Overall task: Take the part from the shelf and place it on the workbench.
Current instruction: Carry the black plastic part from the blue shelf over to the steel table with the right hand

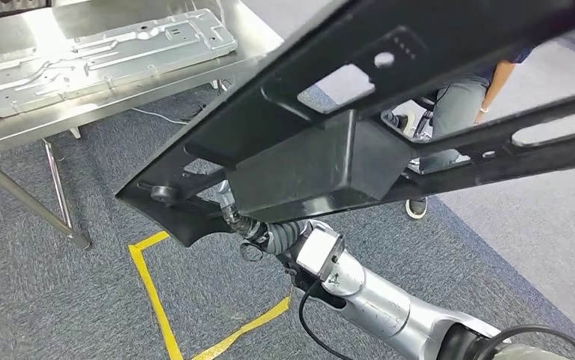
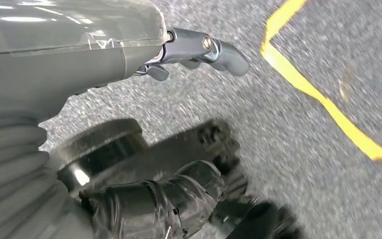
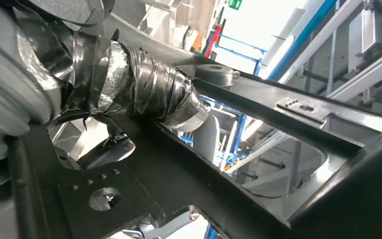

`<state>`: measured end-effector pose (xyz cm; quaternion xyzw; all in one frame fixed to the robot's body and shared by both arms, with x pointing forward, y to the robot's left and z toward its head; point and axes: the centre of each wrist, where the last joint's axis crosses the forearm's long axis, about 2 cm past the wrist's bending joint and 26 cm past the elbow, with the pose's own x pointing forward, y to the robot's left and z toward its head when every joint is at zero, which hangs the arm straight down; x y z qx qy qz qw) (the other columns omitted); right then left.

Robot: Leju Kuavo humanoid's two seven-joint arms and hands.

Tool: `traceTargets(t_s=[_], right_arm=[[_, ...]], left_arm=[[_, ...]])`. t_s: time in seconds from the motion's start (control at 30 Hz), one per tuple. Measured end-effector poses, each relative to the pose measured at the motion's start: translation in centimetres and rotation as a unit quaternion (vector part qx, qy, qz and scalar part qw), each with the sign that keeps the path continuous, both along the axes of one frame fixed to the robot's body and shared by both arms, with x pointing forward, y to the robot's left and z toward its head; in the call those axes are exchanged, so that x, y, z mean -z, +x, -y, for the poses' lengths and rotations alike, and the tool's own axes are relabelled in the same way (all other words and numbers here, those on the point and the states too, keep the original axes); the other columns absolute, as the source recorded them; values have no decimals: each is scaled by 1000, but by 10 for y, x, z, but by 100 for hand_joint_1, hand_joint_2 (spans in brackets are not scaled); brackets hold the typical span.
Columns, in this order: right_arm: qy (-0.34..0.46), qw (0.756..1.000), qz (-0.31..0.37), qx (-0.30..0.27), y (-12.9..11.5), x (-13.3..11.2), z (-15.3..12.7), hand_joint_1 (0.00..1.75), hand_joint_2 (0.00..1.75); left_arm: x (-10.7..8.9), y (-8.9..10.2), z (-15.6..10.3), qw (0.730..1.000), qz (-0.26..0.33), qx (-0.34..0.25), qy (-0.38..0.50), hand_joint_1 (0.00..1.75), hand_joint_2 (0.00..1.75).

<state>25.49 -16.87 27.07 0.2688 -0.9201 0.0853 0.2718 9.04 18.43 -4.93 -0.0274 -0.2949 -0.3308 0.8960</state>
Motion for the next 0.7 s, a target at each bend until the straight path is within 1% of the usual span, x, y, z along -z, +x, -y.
traceTargets(t_s=[0.17,0.47,0.7], right_arm=[[-1,1000,-3,-1,0,2,0,175,175],[4,1000,-7,-7,0,2,0,175,175],[9,1000,-9,-10,1,3,0,175,175]], left_arm=[[0,-2,1,1000,-2,0,-1,0,175],[0,1,1,1000,2,0,-1,0,175],[1,-2,1,1000,-1,-1,-1,0,175]])
